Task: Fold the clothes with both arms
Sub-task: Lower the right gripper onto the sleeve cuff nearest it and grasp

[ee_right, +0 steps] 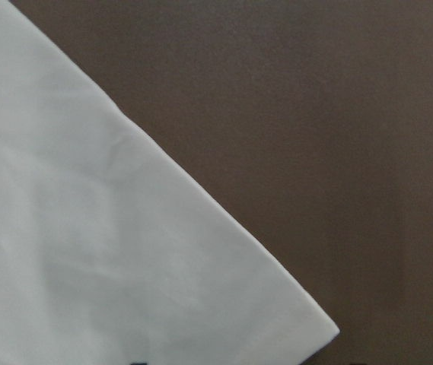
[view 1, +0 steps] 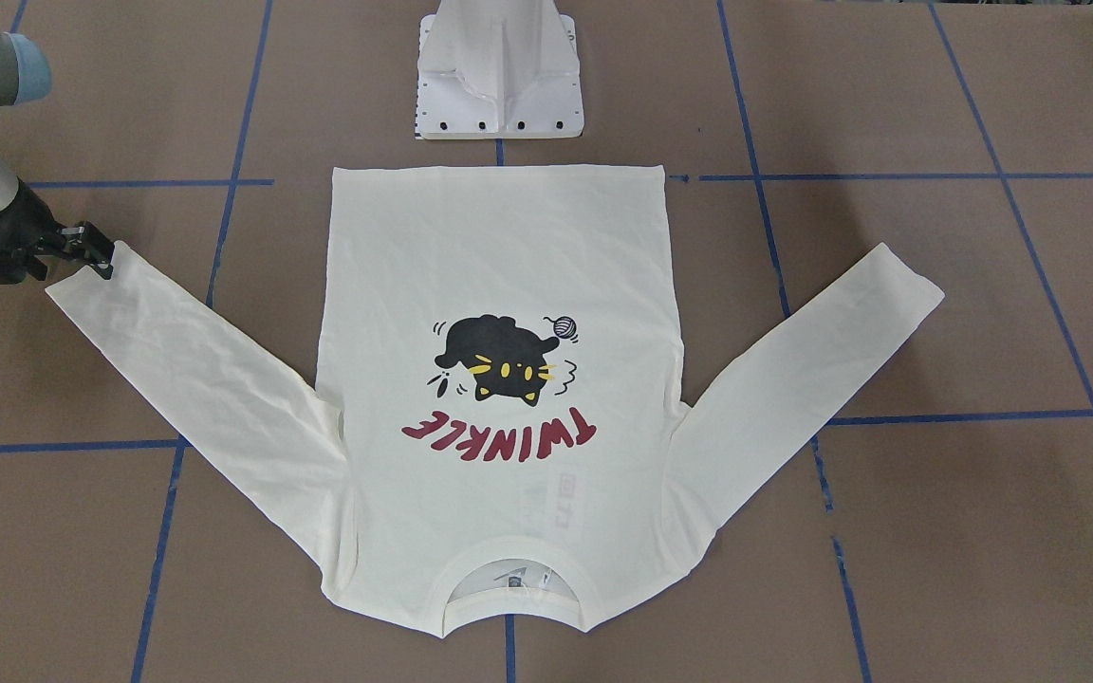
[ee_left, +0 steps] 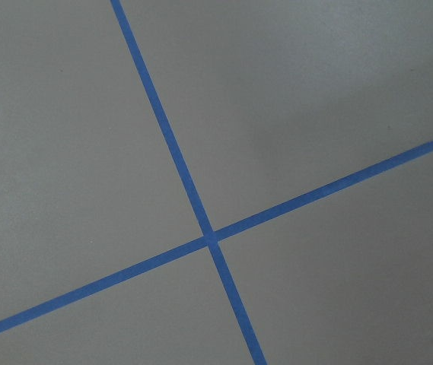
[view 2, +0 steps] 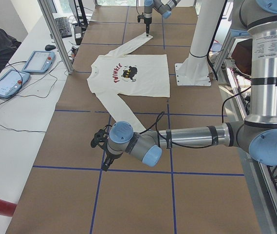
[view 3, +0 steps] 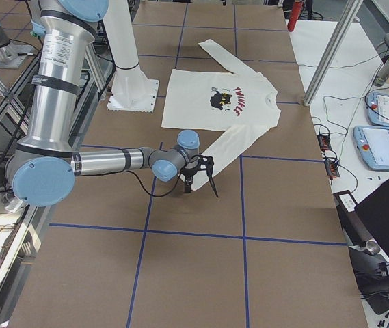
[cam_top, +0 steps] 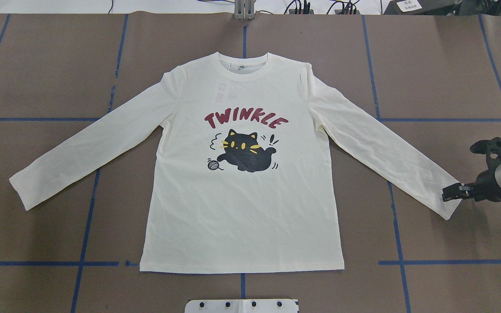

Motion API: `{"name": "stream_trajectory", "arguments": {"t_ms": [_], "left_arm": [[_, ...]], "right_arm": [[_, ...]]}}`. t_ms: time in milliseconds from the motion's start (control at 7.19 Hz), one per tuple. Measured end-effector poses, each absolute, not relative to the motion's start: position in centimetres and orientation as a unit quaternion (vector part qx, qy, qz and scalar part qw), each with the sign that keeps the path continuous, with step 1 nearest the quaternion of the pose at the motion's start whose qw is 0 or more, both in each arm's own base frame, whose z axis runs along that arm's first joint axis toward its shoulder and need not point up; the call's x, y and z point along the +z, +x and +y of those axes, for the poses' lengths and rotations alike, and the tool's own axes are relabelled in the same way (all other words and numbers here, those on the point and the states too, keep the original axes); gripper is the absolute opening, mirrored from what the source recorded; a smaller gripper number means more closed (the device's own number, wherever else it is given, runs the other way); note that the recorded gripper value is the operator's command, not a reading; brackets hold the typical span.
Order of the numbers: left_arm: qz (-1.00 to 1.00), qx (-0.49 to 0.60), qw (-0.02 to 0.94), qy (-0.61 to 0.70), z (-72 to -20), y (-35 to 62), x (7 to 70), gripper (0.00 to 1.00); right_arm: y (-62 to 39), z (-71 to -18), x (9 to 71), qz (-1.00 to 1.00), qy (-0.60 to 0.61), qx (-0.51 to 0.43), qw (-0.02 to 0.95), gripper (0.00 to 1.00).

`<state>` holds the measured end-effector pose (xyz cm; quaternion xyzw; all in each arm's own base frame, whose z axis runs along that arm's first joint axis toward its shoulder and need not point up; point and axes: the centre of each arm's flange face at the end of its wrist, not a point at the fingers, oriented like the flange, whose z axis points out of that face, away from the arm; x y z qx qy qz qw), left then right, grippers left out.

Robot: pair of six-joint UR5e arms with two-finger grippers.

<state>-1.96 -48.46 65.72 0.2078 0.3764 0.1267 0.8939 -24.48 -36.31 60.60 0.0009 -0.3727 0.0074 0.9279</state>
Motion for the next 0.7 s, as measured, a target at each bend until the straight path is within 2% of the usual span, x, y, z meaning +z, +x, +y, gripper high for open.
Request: {"name": "stream_trajectory", "arguments": {"t_ms": [139, 417, 556, 695], "left_arm": [[0.376, 0.127, 0.894, 0.207, -48.48, -1.95, 65.77, 1.0], [0.376, 0.127, 0.894, 0.207, -48.55, -1.95, 65.81, 1.0], [0.376, 0.127, 0.894, 0.207, -48.58, -1.94, 65.82, 1.0], [0.376, 0.127, 0.894, 0.207, -48.59, -1.93, 65.85, 1.0]], "right_arm": [[-24.53, -36.29, 60.6, -0.373, 0.0, 0.007, 0.928, 0.59], [-24.63, -36.15, 60.48, -0.377, -0.006, 0.005, 0.926, 0.2], [-24.66, -36.08, 60.39, -0.38, -0.008, 0.004, 0.925, 0.05], [-24.68, -36.05, 60.3, -0.381, -0.009, 0.003, 0.925, 0.0]]}}
